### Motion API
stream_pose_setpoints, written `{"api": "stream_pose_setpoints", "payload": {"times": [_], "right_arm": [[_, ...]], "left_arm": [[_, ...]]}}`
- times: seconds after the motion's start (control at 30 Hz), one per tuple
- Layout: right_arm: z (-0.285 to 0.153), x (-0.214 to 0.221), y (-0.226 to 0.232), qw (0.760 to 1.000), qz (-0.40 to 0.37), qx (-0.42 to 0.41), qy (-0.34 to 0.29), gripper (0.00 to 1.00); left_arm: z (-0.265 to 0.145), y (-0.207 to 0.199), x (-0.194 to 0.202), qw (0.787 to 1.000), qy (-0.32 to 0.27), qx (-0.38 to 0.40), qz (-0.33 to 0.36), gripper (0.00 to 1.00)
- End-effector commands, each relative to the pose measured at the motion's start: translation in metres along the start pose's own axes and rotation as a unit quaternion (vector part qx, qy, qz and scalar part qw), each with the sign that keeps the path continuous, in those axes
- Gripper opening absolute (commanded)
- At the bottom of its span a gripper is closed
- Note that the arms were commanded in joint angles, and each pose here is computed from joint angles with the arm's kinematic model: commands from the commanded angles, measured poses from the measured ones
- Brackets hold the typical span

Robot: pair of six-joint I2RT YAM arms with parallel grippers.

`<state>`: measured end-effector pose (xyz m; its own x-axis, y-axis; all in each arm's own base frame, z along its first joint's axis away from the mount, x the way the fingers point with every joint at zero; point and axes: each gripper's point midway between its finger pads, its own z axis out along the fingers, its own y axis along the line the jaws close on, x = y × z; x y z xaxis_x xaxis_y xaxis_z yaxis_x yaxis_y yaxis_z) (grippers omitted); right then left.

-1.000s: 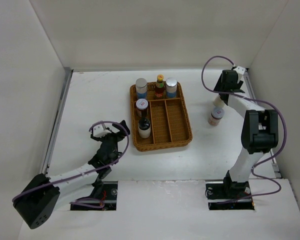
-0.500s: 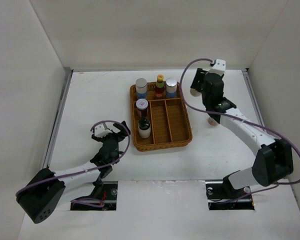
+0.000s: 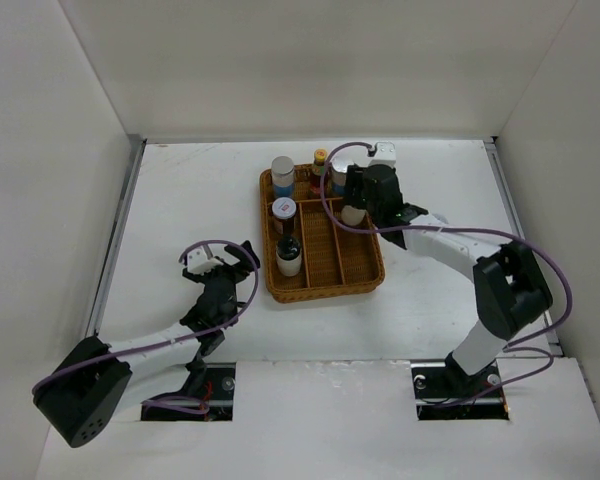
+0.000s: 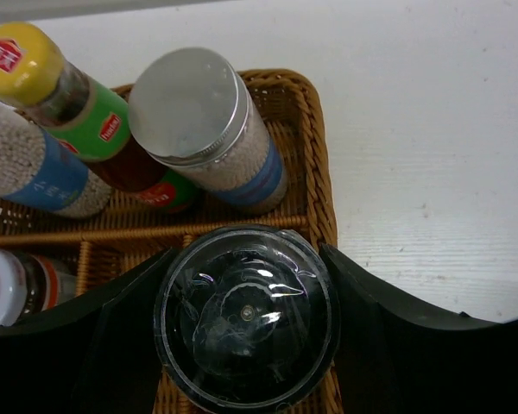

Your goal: Organize the condiment bottles

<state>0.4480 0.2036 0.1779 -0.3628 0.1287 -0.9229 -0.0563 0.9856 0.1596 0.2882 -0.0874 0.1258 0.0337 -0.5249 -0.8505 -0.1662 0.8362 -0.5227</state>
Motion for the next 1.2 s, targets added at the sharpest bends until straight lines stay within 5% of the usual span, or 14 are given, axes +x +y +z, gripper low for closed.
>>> {"api": "stream_pose_setpoints", "payload": {"times": [0.0, 0.23, 0.57, 0.73, 0.9, 1.17], "right_arm": [[0.005, -0.051, 0.024, 0.995, 0.044, -0.032, -0.083, 0.55], [0.028, -0.019, 0.029, 0.997, 0.02, -0.013, -0.071, 0.59], [-0.013, -0.044, 0.025, 0.995, 0.031, -0.017, -0.098, 0.97], [-0.064, -0.057, -0.055, 0.989, 0.057, 0.06, -0.124, 1.0], [-0.089, -0.004, -0.177, 0.968, 0.074, 0.233, -0.056, 1.0], [-0.063, 0.038, -0.195, 0.968, 0.069, 0.24, 0.008, 1.0]], "left_arm": [[0.002, -0.008, -0.005, 1.0, -0.006, 0.014, -0.022, 1.0], [0.003, -0.008, -0.004, 1.0, -0.004, 0.015, -0.022, 1.0], [0.003, -0.01, -0.002, 1.0, 0.0, 0.02, -0.023, 1.0], [-0.001, -0.018, -0.008, 0.999, -0.001, 0.039, -0.035, 1.0], [-0.005, -0.026, -0.01, 0.997, 0.001, 0.055, -0.044, 1.0], [-0.005, -0.029, -0.002, 0.998, 0.012, 0.057, -0.037, 1.0]]}}
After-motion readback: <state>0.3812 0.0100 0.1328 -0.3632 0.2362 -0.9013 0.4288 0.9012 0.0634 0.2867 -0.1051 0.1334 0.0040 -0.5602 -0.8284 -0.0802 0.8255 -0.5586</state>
